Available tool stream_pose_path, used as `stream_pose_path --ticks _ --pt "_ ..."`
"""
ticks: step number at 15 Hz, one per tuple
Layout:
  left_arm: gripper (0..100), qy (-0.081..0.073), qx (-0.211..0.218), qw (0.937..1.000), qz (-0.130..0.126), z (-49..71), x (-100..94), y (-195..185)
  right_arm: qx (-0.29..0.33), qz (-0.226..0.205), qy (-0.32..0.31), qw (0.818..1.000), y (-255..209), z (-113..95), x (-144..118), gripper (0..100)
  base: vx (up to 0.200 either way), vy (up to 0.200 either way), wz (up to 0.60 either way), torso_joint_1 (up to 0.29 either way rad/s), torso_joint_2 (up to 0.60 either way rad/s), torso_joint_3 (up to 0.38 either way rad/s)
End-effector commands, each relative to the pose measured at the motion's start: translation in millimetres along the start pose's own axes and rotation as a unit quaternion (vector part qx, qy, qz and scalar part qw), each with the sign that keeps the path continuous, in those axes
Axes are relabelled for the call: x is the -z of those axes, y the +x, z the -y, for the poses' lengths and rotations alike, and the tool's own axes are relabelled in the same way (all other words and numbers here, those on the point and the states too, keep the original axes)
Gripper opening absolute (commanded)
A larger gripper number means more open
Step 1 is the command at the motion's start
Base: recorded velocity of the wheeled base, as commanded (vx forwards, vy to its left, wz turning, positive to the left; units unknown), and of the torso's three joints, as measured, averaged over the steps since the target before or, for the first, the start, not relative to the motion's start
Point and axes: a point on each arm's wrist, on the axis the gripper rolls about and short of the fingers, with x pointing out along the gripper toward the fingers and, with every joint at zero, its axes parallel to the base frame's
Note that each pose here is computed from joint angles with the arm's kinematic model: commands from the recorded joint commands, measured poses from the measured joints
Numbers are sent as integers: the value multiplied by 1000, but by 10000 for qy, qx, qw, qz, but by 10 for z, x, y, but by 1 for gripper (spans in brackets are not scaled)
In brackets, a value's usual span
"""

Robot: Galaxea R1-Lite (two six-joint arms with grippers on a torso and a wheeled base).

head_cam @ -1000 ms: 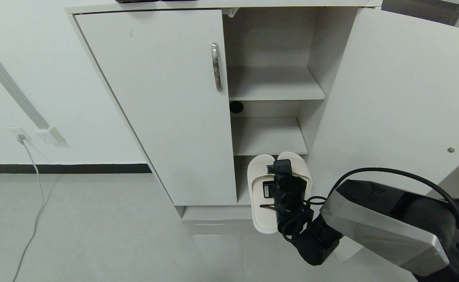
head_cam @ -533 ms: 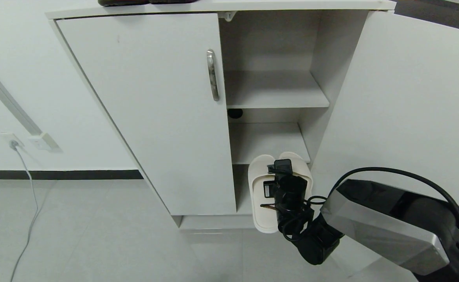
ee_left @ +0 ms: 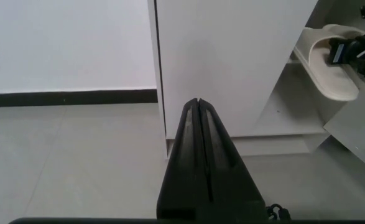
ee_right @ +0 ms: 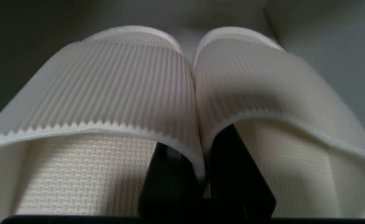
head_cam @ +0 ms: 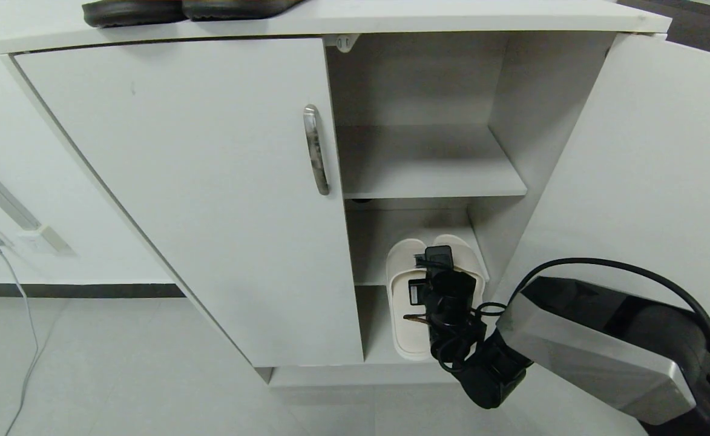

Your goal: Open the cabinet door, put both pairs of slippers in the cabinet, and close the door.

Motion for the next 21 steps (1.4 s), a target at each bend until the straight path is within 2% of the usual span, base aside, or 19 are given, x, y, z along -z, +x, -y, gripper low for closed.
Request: stream_pose_path --ticks 1,5,9,14,21 --pt "0 -4 0 10000 -7 0 0 1 8 23 16 10000 8 8 -21 0 0 0 0 0 0 0" --pt "0 4 0 10000 -7 0 0 1 70 33 52 10000 73 73 -20 0 0 0 0 0 0 0" --pt "0 -4 -8 10000 -7 0 0 1 62 28 48 10000 67 68 -17 0 150 0 0 -1 5 2" --pt "0 -12 -8 10000 -7 0 0 1 9 36 55 10000 48 20 -29 0 0 0 0 0 0 0" --pt "0 -12 -15 10000 -7 -1 0 1 -122 -391 235 9989 216 -49 -87 0 0 0 0 0 0 0"
